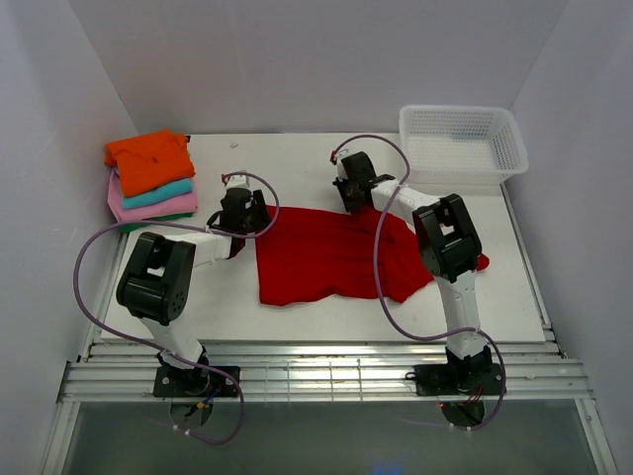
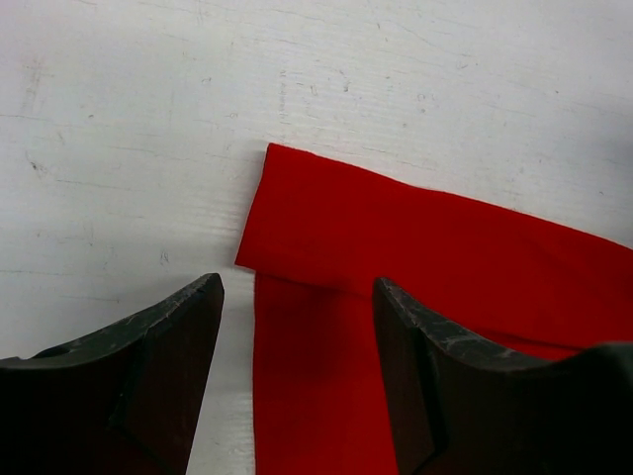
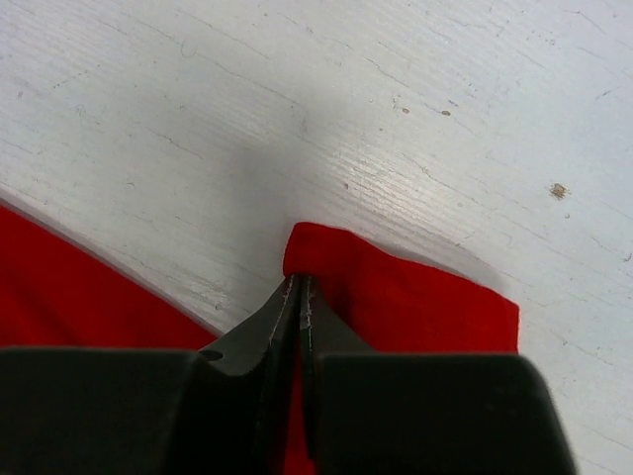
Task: Fold and stack the t-shirts
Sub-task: Flatten the tshirt out
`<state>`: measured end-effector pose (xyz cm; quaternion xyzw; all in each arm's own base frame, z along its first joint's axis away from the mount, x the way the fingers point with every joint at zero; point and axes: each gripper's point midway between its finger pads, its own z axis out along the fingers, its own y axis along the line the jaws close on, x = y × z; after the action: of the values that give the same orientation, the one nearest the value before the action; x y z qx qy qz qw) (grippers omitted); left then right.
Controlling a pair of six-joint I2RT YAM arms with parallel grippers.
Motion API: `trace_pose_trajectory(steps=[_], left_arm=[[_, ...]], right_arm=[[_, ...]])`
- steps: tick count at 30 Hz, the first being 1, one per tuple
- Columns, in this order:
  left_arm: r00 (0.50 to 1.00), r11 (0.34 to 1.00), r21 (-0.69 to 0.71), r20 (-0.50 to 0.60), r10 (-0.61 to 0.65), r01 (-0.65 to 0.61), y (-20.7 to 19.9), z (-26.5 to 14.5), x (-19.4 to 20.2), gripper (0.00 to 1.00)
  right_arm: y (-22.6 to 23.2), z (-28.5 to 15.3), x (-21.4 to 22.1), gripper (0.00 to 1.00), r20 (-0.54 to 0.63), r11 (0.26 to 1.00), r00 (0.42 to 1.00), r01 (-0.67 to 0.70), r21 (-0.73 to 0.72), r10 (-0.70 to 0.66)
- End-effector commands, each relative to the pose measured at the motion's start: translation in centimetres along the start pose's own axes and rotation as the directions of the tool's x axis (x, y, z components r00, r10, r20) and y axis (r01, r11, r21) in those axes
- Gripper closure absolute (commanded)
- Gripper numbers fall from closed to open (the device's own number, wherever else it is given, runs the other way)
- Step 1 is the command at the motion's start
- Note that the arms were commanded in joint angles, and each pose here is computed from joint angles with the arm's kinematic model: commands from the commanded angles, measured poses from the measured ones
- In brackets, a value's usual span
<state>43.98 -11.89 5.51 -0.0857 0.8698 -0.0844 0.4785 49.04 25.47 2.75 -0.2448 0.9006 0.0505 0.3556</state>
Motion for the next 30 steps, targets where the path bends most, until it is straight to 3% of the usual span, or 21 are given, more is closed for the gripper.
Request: trace_pose_trajectory(steps=[1,7,12,30], left_arm=[[0.998,0.999,0.046,0.062,-0.027,0.025,-0.9,-0.8,-2.4,0.28],[0.998,0.997,0.062,0.044,-0.038,0.035,-1.1,0.3,-1.8,0.29],[0.999,0.999,0.031,0.03,-0.026,0.025,-0.4,1.3,-1.2,0.43],[0.999,0.999,-0.05,0.045,-0.009,0.011,1.1,2.2,-1.3,0.43]], right_arm=[[-0.4,-1.4,1.6,0.92,-0.058,1.0,0.998,0.013,0.02,-0.012],[-0.8,-3.2,0.6,0.92,-0.032,0.999,0.999,0.015,0.031,-0.014],[-0.9,-3.5,0.6,0.92,-0.029,0.999,0.999,0.015,0.032,-0.014],[-0.2,-2.8,1.8,0.92,-0.055,1.0,0.998,0.018,-0.003,-0.019]])
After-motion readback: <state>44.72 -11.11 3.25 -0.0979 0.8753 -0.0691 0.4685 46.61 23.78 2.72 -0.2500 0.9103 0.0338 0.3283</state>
